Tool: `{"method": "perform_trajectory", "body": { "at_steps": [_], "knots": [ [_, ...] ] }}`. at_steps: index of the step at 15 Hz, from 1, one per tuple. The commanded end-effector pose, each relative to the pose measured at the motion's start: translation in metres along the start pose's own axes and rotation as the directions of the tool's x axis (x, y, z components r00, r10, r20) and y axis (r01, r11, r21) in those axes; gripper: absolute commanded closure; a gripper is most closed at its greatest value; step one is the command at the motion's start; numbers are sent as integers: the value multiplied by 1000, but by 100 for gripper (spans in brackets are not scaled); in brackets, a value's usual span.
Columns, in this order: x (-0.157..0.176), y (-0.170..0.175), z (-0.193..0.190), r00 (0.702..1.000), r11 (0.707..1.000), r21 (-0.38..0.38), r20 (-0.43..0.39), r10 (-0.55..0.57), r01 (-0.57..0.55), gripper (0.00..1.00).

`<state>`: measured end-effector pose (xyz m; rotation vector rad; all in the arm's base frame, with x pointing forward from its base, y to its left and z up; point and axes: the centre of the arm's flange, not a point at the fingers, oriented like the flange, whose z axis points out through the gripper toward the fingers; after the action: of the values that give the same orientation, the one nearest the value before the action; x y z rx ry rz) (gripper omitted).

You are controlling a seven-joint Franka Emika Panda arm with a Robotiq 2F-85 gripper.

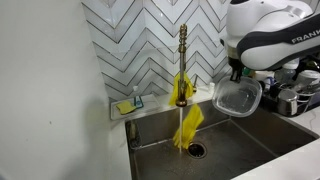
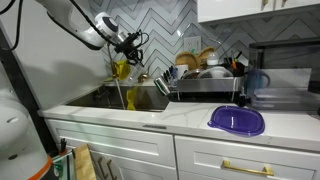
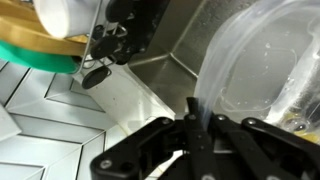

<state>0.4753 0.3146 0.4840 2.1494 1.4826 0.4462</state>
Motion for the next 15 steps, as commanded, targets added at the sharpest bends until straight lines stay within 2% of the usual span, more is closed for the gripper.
{"method": "perform_trajectory", "body": {
  "at_steps": [1, 3, 6, 9, 13, 15],
  "knots": [
    [10, -10, -14, 992, 979, -161, 25, -120, 123, 99],
    [15, -10, -20, 982, 948, -254, 43, -184, 189, 99],
    [20, -9, -31, 964, 879, -396, 77, -256, 265, 99],
    [25, -7, -40, 949, 787, -535, 109, -296, 307, 99],
    [29, -4, -46, 944, 638, -708, 137, -298, 305, 99],
    [28, -1, -45, 954, 597, -753, 135, -269, 276, 99]
  ]
}}
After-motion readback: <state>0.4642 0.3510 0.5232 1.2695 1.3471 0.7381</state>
